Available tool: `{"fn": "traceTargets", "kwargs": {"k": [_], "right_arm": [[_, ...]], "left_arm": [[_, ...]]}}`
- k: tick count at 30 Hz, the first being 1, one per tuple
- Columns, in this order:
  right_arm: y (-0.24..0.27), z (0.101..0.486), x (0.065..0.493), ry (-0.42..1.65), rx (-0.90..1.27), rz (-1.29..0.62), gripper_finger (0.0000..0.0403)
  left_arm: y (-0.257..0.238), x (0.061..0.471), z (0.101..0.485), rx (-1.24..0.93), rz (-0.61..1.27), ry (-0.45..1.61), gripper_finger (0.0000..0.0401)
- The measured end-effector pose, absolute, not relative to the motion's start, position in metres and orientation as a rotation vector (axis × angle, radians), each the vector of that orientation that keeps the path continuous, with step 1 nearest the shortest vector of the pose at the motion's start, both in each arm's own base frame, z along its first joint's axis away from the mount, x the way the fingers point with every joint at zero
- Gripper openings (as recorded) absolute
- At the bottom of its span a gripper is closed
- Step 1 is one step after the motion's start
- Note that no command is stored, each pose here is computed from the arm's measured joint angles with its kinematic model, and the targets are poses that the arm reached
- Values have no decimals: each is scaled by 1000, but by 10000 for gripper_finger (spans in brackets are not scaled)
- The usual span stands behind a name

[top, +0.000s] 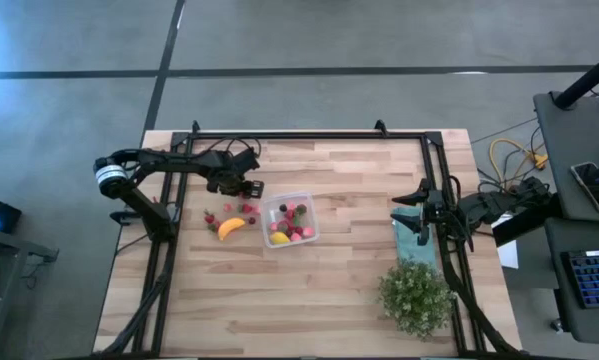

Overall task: Pick and placing Produce into tupperware
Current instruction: Put the red cherry into the transparent bin

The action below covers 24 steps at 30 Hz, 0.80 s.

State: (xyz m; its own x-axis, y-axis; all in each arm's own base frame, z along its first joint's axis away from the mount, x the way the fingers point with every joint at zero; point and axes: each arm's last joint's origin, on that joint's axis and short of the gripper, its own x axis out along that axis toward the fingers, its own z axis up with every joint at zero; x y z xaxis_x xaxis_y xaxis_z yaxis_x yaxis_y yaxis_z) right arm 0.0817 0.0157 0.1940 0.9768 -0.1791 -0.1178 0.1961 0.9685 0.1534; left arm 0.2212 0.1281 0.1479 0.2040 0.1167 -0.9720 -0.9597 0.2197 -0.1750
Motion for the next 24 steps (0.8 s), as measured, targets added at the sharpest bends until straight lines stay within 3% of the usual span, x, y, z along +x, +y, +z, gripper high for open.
{"fn": "traceTargets", "kwargs": {"k": [11, 18, 24], "right_arm": [[16, 194, 82, 104, 165, -190, 233], [16, 194, 82, 103, 165, -190, 233], [16, 194, 82, 104, 165, -190, 233]], "left_arm": [[128, 221, 147, -983, 958, 1077, 98], [132, 227, 153, -874, 905, 1069, 106], [141, 241, 194, -694, 825, 944, 108]]}}
